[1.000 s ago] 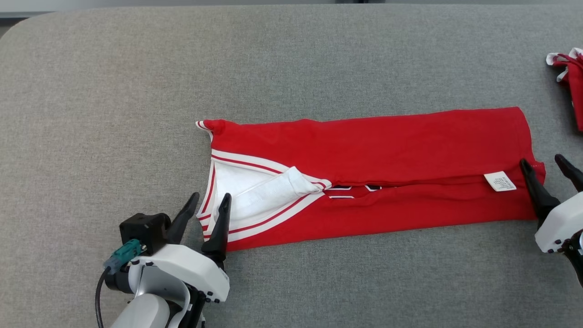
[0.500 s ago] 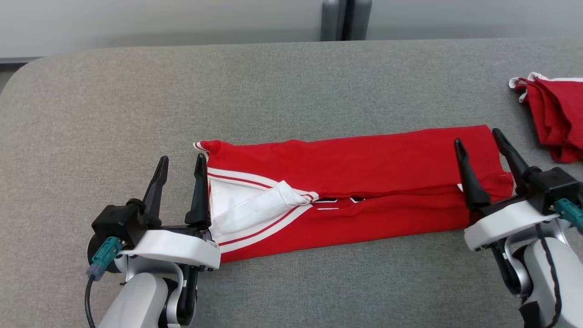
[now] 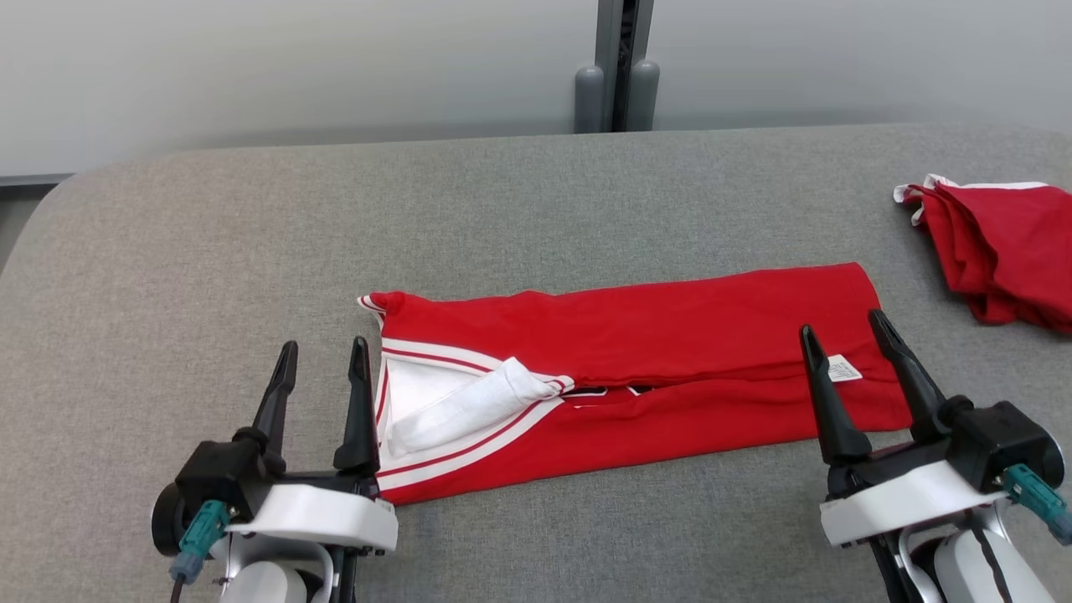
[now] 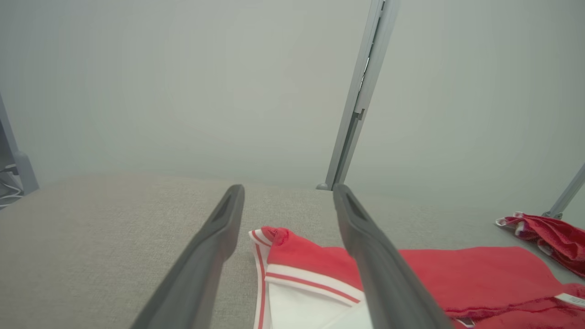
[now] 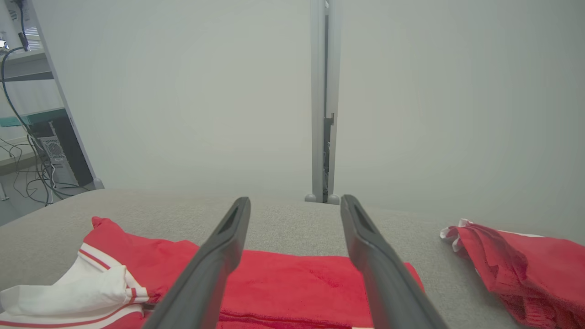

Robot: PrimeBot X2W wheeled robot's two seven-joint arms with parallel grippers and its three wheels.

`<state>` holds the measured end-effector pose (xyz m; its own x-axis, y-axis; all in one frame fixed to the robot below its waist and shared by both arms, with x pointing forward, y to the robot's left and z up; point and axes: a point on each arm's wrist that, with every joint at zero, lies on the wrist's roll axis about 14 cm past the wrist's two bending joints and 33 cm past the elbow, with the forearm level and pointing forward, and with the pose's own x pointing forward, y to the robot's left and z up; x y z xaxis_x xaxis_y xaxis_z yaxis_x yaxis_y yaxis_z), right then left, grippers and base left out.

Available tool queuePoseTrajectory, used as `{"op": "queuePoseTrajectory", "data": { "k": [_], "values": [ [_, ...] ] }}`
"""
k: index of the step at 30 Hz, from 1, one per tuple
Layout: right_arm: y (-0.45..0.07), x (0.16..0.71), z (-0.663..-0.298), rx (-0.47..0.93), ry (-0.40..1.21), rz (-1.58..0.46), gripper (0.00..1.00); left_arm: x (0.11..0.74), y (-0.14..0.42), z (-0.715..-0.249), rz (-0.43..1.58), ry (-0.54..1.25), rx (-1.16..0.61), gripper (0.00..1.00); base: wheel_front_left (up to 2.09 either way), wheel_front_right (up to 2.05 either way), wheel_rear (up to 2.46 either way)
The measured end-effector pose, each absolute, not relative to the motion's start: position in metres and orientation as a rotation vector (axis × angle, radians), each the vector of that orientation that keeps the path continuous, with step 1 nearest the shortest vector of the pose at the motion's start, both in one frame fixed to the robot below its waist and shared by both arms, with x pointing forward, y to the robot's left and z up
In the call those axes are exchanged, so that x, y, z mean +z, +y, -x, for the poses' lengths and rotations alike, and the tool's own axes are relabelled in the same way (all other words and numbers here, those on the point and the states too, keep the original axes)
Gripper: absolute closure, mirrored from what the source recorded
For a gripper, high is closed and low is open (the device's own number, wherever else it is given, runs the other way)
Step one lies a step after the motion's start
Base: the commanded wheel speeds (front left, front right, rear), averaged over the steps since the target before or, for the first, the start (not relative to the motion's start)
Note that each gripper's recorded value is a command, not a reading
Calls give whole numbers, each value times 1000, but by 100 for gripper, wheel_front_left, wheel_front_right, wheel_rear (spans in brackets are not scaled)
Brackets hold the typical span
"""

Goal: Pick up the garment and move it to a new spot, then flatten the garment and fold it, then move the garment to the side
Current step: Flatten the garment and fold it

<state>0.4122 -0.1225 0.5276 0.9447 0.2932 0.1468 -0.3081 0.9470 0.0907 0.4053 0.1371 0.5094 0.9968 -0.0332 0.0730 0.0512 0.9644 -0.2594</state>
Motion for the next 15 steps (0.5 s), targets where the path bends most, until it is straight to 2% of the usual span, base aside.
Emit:
{"op": "queuePoseTrajectory", "data": {
  "k": [15],
  "values": [
    [-136, 524, -379, 257, -116, -157, 0, 505, 146, -374, 226, -63, -27, 0, 0, 0, 0]
  ]
}}
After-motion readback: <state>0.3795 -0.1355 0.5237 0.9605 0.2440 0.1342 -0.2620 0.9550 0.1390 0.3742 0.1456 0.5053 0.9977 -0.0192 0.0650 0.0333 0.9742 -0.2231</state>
